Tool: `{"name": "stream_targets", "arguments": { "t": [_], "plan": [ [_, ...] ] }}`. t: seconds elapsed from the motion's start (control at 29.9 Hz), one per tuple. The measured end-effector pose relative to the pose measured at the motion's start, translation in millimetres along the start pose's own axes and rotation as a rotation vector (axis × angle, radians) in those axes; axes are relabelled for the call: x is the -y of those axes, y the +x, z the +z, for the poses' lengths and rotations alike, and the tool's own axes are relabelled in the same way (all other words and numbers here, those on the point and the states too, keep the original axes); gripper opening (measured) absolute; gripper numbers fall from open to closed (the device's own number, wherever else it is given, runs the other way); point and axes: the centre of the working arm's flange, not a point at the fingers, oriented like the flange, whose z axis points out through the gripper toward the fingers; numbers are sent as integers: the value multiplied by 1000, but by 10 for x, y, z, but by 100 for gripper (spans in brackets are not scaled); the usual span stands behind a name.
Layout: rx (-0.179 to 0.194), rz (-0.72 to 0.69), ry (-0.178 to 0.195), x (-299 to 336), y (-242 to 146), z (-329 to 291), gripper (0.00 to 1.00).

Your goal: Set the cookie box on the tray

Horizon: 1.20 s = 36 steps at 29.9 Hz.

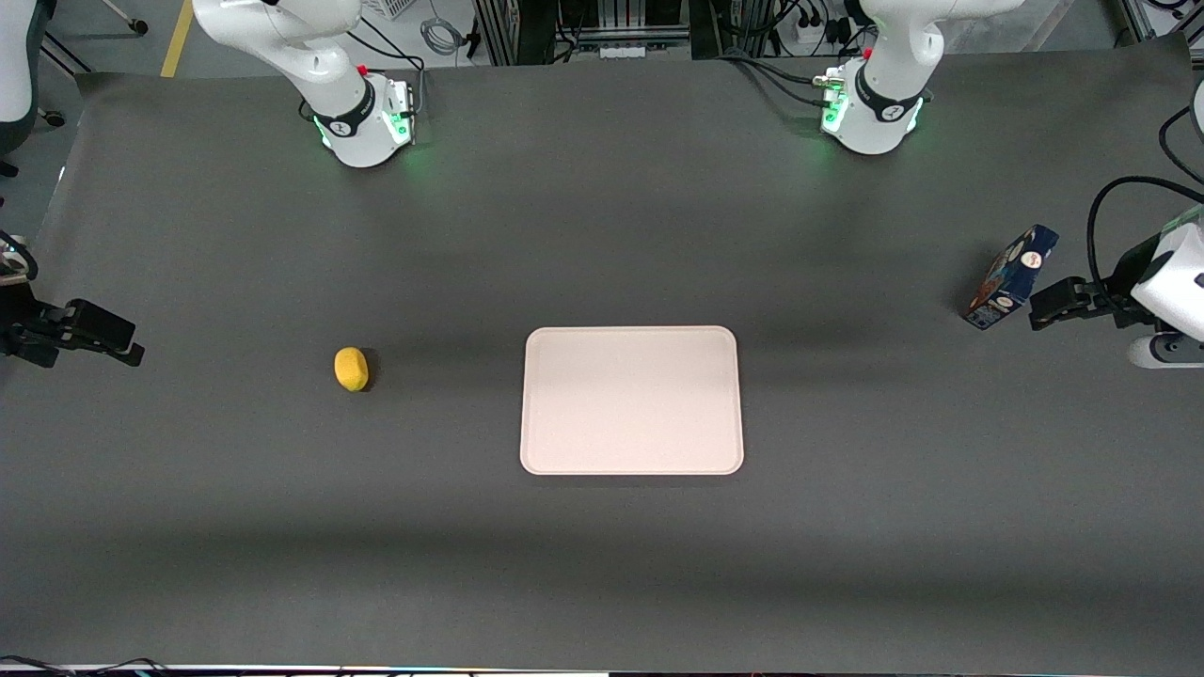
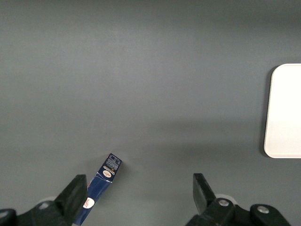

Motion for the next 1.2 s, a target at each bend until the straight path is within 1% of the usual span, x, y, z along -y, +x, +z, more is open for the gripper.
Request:
{"name": "stream_targets", "arguments": {
  "t": [0.44, 0.64, 0.94, 1.07, 1.2],
  "plan": [
    [-3, 1, 0, -5, 5, -18, 100],
    [17, 0, 0, 0, -16, -1, 100],
    [14, -2, 0, 11, -17, -31, 100],
    [29, -2, -1, 12, -35, -34, 100],
    [34, -3, -1, 17, -39, -29, 100]
  ]
}}
